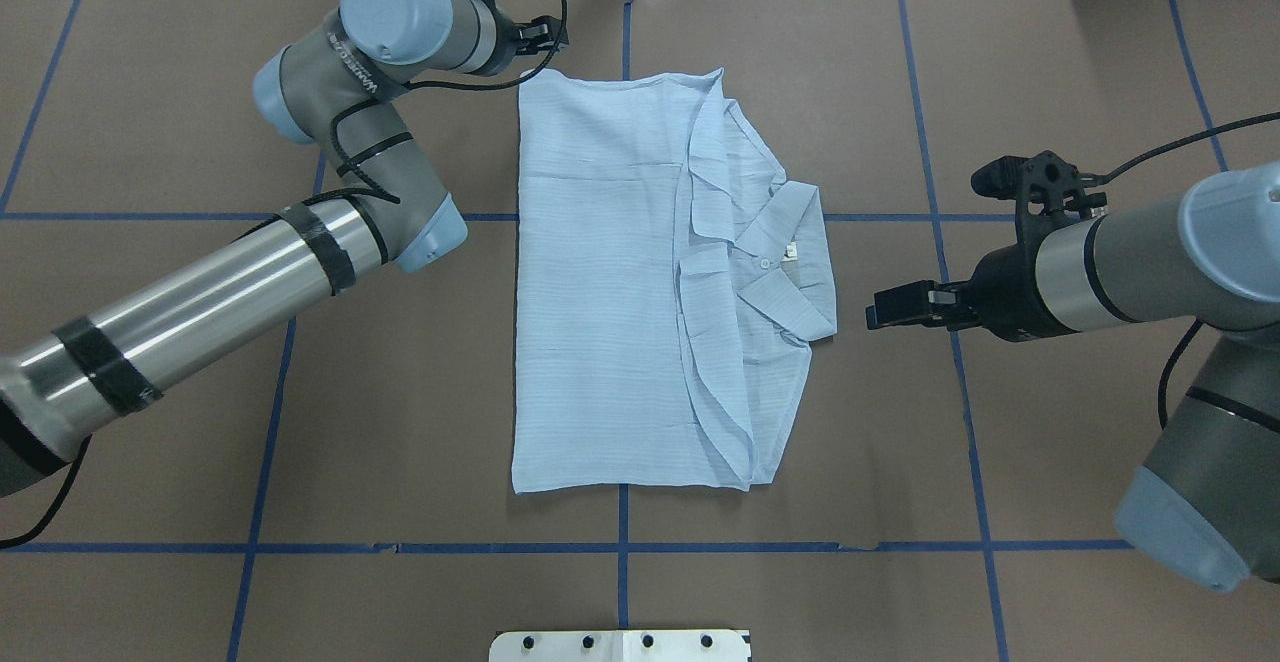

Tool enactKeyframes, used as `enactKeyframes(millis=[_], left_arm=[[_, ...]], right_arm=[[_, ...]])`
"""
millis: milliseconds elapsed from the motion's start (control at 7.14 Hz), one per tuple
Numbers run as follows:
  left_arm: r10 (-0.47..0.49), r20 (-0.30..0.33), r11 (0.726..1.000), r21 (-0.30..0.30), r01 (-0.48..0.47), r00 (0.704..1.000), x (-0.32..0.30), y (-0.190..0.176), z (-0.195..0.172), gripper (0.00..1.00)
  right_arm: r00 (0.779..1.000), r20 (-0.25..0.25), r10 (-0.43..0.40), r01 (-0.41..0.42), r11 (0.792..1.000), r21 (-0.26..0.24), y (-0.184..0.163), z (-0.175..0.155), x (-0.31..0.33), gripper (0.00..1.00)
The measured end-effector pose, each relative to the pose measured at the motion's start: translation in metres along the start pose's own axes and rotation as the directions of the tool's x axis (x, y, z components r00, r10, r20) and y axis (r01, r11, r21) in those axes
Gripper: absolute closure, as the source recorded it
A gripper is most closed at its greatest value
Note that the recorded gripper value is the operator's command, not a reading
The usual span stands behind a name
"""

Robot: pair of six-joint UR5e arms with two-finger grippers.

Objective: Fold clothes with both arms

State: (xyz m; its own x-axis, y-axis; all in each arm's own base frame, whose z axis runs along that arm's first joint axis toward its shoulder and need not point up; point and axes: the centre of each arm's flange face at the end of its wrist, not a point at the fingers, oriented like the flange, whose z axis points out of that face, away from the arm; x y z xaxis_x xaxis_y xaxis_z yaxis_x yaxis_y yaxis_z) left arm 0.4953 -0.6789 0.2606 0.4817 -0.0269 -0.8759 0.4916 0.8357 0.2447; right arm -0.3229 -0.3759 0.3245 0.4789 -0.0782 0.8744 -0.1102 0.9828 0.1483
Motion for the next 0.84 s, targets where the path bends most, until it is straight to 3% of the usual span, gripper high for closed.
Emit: enactKeyframes(millis=[140,420,560,840], left_arm=[[-0.001,-0.003,0.998,-0.056,0.001,1.0,-0.022,0.015,-0.026,0.0],[0.008,0.009,0.994,-0.107,-0.007,1.0,-0.058,0.046,-0.108,0.0],[0.015,0.007,0.993,-0.116,-0.014,1.0,-0.067,0.059,-0.15,0.0],[0.021,0.009,0.991,-0.133,-0.02,1.0,-0.066,0.072,-0.188,0.0]], right_arm=[[1.0,-0.023,-0.005,0.005,1.0,-0.002,0.004,0.009,-0.01,0.0],[0.993,-0.115,-0.041,0.042,0.999,0.004,0.017,0.037,-0.057,0.0],[0.981,-0.17,-0.095,0.096,0.995,-0.001,0.034,0.06,-0.094,0.0],[0.935,-0.291,-0.202,0.208,0.978,-0.011,0.069,0.117,-0.164,0.0]])
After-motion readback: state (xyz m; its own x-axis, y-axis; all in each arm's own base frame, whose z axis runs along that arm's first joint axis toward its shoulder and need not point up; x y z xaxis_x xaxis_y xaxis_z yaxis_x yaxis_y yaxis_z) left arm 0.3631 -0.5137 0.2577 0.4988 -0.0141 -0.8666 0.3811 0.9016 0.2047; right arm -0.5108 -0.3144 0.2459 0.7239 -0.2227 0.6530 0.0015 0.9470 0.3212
